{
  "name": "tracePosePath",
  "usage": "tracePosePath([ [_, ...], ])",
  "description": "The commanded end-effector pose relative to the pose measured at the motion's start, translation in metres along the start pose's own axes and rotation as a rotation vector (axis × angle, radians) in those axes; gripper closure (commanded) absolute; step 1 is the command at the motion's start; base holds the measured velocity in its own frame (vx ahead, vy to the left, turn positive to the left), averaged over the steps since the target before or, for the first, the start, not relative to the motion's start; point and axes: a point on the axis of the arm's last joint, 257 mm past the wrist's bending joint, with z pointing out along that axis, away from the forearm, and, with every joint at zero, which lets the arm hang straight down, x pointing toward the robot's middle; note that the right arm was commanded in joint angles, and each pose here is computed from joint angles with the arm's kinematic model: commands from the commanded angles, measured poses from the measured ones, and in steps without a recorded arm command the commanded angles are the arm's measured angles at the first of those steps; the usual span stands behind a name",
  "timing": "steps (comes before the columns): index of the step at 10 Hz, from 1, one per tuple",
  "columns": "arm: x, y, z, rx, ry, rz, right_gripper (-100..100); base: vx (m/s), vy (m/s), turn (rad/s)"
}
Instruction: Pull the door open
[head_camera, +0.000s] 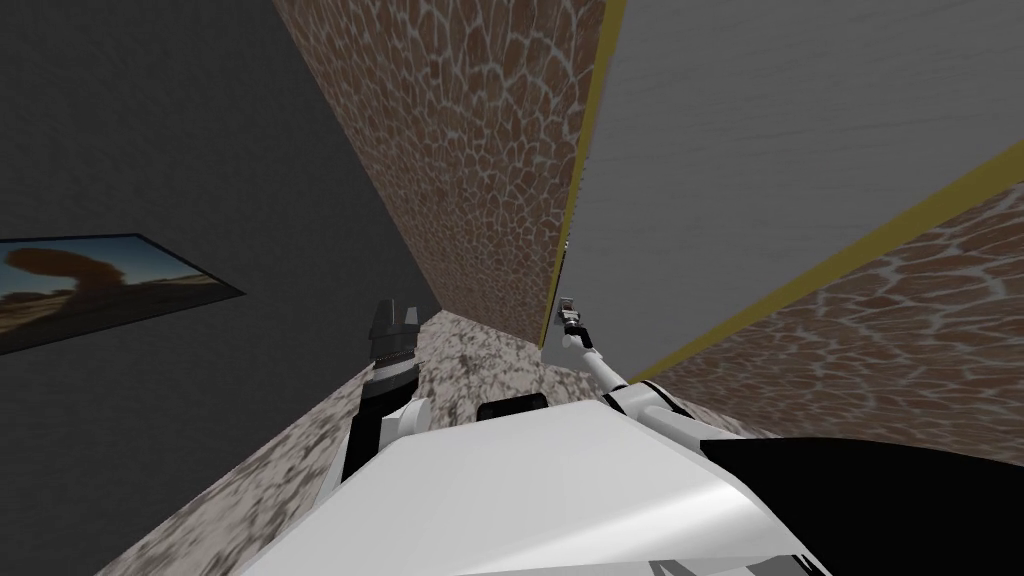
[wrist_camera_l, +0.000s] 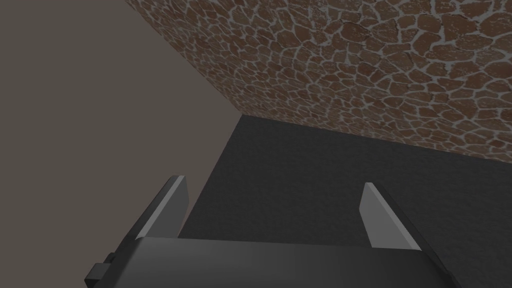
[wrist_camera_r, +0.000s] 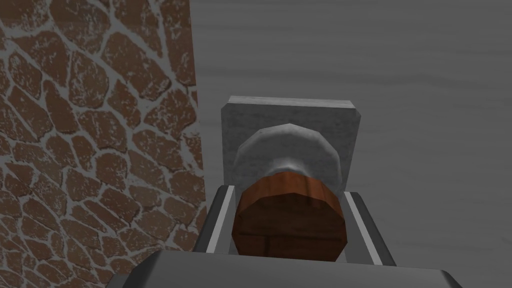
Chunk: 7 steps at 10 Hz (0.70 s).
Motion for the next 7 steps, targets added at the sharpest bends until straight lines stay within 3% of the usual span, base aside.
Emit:
tracePosePath([
  [1,0.001,-0.003,-0.0005,0.019,0.002,0.003,100,-0.126,-0.033,0.112],
  [7,0.003,-0.016,-0.0036,0.083,0.002,0.014,100,-0.22,-0.053,0.124],
])
